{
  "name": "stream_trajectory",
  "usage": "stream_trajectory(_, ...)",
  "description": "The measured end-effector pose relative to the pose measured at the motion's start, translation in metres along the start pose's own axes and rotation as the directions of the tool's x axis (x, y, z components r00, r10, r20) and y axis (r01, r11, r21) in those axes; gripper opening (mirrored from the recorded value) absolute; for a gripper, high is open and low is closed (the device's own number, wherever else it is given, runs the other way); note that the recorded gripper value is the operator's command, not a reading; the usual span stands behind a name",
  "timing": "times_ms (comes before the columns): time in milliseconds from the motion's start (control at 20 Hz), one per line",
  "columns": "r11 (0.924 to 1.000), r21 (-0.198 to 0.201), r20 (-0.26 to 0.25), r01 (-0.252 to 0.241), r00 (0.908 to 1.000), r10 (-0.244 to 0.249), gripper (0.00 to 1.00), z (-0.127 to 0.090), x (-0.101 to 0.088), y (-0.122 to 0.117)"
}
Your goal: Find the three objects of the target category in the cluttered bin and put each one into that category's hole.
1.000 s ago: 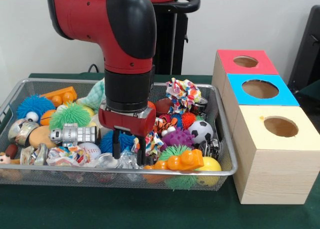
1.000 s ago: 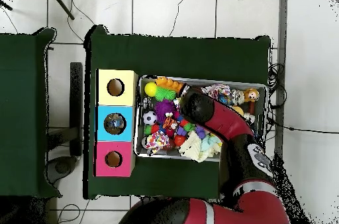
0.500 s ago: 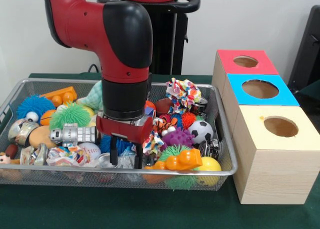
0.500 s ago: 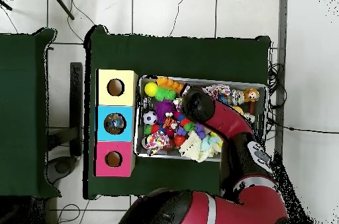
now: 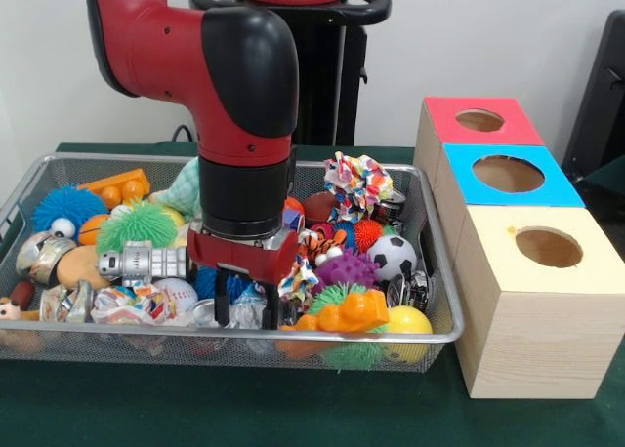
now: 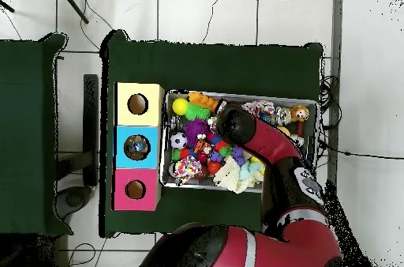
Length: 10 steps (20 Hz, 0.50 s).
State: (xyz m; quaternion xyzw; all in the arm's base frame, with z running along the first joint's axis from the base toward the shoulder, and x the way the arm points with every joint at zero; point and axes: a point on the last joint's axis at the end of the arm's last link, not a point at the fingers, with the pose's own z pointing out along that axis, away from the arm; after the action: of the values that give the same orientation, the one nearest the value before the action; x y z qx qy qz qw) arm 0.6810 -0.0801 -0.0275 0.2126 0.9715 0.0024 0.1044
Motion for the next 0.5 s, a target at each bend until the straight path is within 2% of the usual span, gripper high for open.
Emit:
stream_trajectory(150, 1.0, 0.001, 0.0, 0.001, 1.0, -0.001, 1.0, 0.0, 0.0001, -0.0001)
stream_trajectory(200, 1.0, 0.001, 0.0, 0.0, 1.0, 0.0, 0.0, 0.0, 0.0, -0.0004)
stream_trajectory(500, 1.0, 0.003, 0.005, 0.004, 1.0, -0.004, 0.0, -0.0017, -0.0019, 0.0008)
